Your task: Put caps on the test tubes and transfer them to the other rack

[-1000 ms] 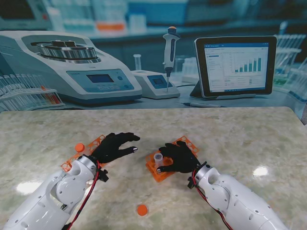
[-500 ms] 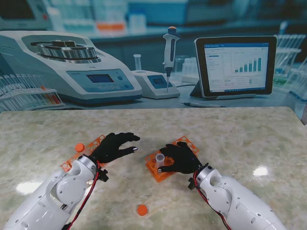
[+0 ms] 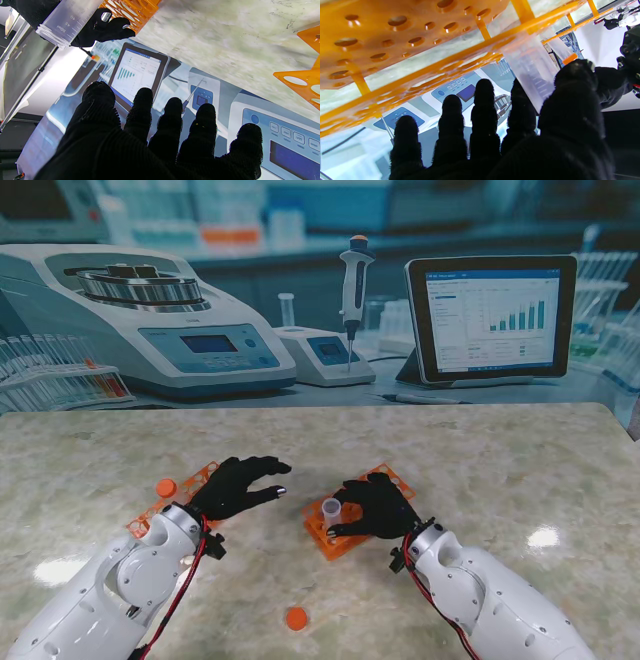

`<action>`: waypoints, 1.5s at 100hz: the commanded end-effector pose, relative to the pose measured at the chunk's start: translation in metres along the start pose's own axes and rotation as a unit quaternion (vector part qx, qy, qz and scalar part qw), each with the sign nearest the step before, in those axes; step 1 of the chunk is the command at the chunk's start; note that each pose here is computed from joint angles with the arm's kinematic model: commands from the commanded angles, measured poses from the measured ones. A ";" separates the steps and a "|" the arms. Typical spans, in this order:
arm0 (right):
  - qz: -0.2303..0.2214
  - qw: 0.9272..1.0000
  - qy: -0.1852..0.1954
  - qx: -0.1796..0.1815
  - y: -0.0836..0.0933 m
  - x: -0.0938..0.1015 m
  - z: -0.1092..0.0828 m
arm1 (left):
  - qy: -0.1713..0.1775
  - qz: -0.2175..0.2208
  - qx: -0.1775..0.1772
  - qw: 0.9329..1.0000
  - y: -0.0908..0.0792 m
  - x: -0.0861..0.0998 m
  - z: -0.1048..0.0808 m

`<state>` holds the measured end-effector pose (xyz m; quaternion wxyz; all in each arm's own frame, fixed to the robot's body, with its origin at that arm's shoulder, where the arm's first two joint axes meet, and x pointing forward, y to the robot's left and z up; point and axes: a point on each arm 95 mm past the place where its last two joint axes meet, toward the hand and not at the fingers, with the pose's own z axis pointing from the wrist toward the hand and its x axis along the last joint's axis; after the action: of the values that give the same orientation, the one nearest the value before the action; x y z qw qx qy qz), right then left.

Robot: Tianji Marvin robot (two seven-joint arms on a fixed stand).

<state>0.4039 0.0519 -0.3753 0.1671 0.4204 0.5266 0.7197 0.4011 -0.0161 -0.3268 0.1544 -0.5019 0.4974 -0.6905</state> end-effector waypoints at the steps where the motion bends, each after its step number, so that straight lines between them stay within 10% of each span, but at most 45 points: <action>1: 0.007 1.000 0.004 -0.003 -0.001 0.006 0.002 | 0.000 0.001 -0.002 1.000 0.000 0.001 0.000; 150: 0.080 0.993 0.016 -0.085 0.039 0.036 0.008 | 0.001 0.000 0.002 1.000 -0.001 0.001 -0.001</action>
<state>0.3993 0.0614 -0.3267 0.1383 0.4351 0.4372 0.7749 0.4006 -0.0147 -0.3268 0.1557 -0.5021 0.4959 -0.6911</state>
